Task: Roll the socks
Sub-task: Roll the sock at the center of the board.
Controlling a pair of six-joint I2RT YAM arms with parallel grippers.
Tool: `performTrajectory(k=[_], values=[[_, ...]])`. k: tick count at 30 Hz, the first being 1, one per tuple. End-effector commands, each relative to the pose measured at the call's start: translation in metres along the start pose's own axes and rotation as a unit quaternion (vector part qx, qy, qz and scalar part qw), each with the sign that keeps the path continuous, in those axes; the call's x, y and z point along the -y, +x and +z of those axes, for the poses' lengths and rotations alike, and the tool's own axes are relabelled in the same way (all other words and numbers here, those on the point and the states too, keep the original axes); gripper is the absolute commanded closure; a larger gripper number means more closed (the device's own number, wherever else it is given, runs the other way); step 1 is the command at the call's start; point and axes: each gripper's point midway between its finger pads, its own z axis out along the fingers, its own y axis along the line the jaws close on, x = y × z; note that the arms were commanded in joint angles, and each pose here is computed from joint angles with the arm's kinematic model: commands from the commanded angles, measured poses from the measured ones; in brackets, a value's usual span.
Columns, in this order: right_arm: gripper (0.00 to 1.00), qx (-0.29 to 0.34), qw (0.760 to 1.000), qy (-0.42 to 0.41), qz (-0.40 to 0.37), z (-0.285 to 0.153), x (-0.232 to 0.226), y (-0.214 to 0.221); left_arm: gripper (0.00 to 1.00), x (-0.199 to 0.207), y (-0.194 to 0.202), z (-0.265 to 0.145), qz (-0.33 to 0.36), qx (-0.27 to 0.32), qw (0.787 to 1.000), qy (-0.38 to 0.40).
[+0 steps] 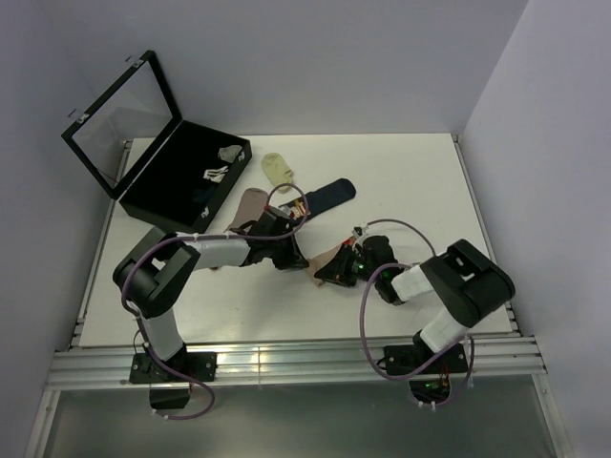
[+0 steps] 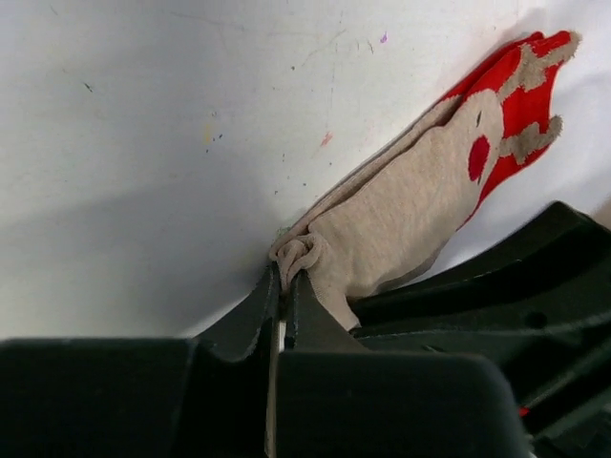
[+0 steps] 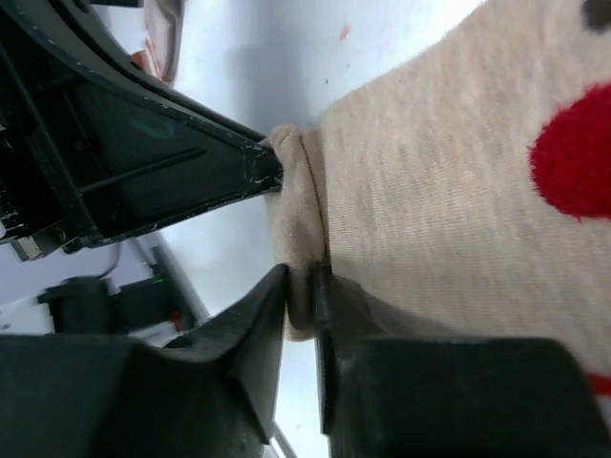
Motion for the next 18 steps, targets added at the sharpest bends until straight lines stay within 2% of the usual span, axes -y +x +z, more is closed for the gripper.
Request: performTrajectory(k=[1, 2, 4, 6, 7, 12, 18], values=[[0.72, 0.020, 0.994, 0.079, -0.070, -0.001, 0.011, -0.014, 1.00, -0.022, 0.003, -0.001, 0.010, -0.011, 0.997, -0.077], [0.66, 0.028, 0.992, 0.079, -0.097, -0.003, -0.001, -0.015, 1.00, -0.020, 0.001, -0.006, 0.008, -0.017, 0.995, -0.093], [0.61, 0.053, 0.980, 0.129, -0.145, -0.006, 0.002, -0.027, 1.00, -0.024, -0.001, -0.007, 0.007, -0.020, 0.993, -0.117], [0.54, 0.063, 0.968, 0.137, -0.200, -0.009, -0.014, -0.024, 1.00, -0.025, -0.002, -0.009, 0.003, -0.032, 0.989, -0.141], [0.52, 0.092, 0.956, 0.173, -0.216, -0.013, -0.013, -0.036, 1.00, -0.022, -0.005, -0.009, 0.002, -0.032, 0.989, -0.144], [0.51, 0.118, 0.918, 0.201, -0.321, -0.016, -0.041, -0.029, 1.00, -0.032, -0.001, -0.012, -0.004, -0.049, 0.981, -0.186], [0.52, 0.122, 0.886, 0.233, -0.381, -0.003, -0.040, -0.015, 1.00, -0.030, -0.001, -0.011, -0.007, -0.059, 0.979, -0.197]])
